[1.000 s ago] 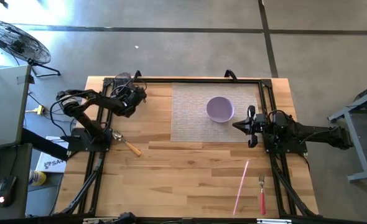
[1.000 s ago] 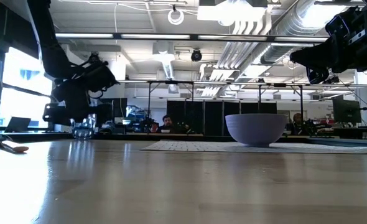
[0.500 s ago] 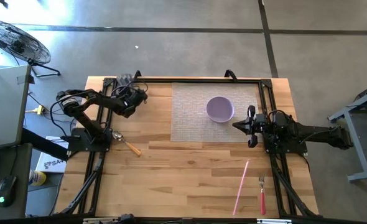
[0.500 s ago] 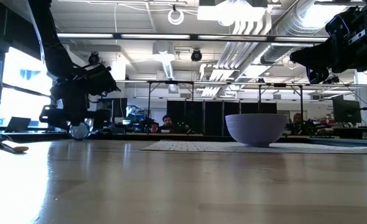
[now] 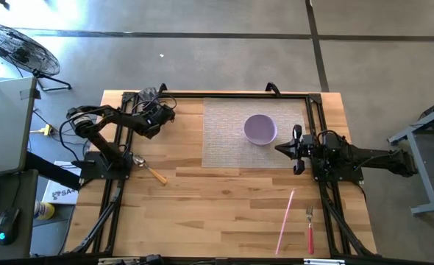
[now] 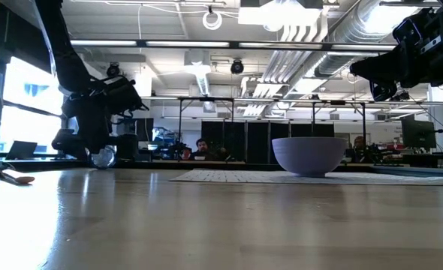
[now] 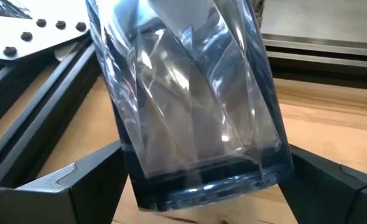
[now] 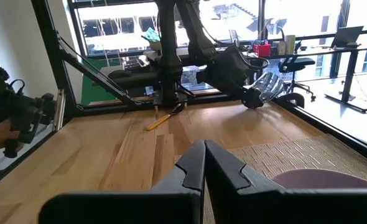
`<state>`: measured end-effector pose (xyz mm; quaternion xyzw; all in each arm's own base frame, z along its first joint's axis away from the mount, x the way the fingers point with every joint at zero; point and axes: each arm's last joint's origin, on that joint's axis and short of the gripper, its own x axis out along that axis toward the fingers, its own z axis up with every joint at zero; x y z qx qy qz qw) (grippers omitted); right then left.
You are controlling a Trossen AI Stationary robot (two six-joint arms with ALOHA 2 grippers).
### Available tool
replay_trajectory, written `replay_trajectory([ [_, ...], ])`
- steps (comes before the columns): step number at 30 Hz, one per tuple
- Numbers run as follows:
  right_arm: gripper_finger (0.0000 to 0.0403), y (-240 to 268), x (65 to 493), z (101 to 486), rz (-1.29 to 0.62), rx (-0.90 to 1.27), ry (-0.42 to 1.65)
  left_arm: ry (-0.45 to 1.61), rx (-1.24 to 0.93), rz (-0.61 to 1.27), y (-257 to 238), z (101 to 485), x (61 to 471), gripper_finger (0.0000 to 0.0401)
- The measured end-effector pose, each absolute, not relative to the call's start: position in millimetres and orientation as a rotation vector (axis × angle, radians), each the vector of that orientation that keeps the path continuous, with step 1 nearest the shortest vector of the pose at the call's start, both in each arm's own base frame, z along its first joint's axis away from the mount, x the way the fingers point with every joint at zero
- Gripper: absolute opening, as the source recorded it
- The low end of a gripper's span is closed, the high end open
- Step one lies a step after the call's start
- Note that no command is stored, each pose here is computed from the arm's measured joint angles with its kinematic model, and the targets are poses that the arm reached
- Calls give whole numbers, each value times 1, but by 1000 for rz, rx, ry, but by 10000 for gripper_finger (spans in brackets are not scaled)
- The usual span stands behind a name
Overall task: Pick & Place Utensil
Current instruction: Put the black cup on the gray table mat to the top right of the purple bowl
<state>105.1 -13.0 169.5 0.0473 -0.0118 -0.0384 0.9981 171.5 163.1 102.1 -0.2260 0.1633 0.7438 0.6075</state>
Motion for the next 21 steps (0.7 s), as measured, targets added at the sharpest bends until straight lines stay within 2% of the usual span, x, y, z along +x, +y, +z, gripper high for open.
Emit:
replay_trajectory([
  [8,3,-13,105,170,-77,94,-24,381,-528,1709,163,102,172,363],
  [14,3,-13,105,170,-76,95,-24,397,-536,1696,163,102,172,314],
  [21,3,-13,105,170,-76,94,-24,485,-510,1718,159,99,167,314],
])
